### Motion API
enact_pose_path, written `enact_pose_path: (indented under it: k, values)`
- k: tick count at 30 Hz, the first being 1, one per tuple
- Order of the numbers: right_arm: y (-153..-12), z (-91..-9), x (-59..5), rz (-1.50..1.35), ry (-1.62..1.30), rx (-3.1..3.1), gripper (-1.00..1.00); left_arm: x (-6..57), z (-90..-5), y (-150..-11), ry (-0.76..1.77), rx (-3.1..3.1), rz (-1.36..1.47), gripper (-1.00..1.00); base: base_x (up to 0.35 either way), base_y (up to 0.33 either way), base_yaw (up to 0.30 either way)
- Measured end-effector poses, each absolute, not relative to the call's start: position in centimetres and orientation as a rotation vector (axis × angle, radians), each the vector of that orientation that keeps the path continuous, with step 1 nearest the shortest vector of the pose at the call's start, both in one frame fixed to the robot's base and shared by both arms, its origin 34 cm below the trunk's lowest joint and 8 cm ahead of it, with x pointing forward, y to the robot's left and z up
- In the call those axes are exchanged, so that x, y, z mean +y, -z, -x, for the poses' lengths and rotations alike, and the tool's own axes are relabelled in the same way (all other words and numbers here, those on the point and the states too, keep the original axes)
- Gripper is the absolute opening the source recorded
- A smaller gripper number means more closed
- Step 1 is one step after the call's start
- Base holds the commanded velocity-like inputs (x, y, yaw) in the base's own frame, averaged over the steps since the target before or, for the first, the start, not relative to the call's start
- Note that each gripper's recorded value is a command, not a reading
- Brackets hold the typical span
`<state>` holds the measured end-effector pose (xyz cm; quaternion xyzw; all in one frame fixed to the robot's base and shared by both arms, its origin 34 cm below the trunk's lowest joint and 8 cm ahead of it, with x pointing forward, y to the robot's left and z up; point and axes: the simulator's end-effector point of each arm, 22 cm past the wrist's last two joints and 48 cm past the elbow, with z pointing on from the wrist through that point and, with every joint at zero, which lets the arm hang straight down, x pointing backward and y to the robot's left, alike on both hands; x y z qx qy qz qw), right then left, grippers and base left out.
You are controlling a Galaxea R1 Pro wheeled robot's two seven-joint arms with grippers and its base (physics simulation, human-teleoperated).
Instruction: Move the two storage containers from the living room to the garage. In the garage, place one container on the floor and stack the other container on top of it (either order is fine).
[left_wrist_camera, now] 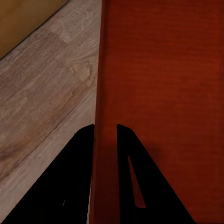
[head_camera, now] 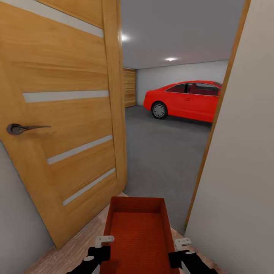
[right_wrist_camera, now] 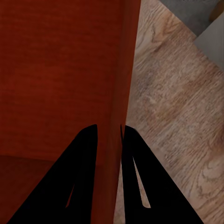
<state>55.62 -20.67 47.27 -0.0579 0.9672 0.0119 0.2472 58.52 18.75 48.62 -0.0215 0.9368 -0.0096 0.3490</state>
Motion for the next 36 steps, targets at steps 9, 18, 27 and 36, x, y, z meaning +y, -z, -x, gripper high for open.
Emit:
enact_pose_path:
  k: [9, 18, 27, 36]
  values:
    - [-47.27, -55.63, -20.61, 0.157, -0.033, 2.637, -1.0, 18.8, -58.54, -48.62, 0.025, 2.427, 0.055, -1.0, 0.151, 0.083, -0.029]
    - [-47.29, -55.63, -20.43, 0.157, -0.032, 2.637, -1.0, 18.98, -58.55, -48.62, 0.026, 2.427, 0.055, -1.0, 0.126, 0.045, -0.107]
    - [-47.26, -55.63, -20.79, 0.158, -0.033, 2.637, -1.0, 18.63, -58.51, -48.63, 0.024, 2.428, 0.056, -1.0, 0.112, 0.028, -0.074]
    - [-47.29, -55.63, -20.35, 0.155, -0.032, 2.637, -1.0, 19.05, -58.56, -48.6, 0.027, 2.427, 0.054, -1.0, 0.081, 0.002, -0.237]
